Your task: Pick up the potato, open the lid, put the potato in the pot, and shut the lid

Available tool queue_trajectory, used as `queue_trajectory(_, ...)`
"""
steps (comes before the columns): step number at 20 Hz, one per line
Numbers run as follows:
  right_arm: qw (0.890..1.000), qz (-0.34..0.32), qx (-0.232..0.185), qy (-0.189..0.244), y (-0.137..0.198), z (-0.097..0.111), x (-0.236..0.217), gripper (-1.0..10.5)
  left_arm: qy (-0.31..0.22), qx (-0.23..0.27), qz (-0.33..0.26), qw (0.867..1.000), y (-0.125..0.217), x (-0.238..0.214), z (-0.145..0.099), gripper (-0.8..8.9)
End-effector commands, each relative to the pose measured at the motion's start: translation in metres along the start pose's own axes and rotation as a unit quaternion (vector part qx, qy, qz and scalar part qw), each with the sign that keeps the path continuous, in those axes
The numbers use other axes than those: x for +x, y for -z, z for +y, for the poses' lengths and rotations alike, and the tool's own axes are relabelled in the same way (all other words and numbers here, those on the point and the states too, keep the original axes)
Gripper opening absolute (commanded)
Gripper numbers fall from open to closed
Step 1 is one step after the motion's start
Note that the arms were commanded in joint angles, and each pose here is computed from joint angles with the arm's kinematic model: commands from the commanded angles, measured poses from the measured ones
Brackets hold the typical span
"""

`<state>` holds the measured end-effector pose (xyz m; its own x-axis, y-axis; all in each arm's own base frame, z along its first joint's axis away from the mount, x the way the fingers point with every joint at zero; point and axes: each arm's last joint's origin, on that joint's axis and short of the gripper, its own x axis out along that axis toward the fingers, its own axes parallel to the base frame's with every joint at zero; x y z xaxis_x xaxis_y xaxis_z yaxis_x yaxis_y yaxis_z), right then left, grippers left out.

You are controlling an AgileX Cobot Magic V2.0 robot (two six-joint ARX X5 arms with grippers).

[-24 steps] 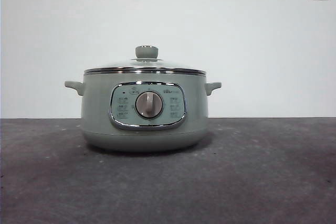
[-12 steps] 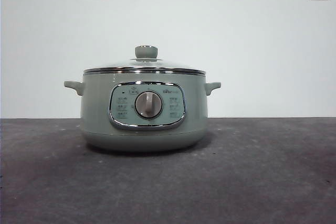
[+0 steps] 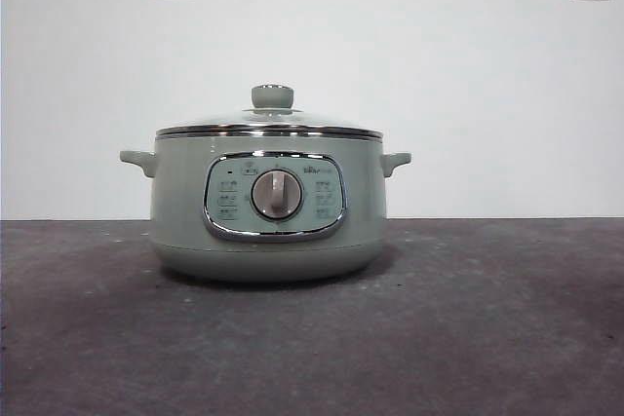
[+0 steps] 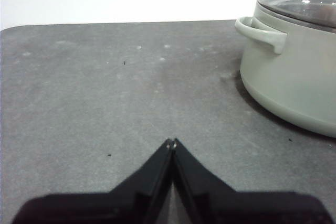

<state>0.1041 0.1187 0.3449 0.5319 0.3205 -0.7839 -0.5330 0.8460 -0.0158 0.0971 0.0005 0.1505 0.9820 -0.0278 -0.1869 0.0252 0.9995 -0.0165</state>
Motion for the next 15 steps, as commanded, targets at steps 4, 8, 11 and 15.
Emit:
queue_trajectory(4,1.000,-0.018,0.006,0.010,0.004,-0.007,-0.007,0.0,0.002,0.005,0.010,1.000,0.004,0.002,0.000,-0.03)
queue_trajectory(8,0.991,-0.126,0.002,0.055,0.007,-0.037,-0.003,0.0,0.002,0.005,0.016,1.000,0.005,0.003,0.000,-0.03)
queue_trajectory(11,0.957,-0.285,-0.017,0.052,0.039,-0.062,0.021,0.0,0.002,0.005,0.017,1.000,0.005,0.003,0.000,-0.03)
queue_trajectory(15,0.924,-0.353,-0.011,0.145,0.103,-0.081,0.059,0.0,0.002,0.005,0.017,1.000,0.005,0.003,0.000,-0.03)
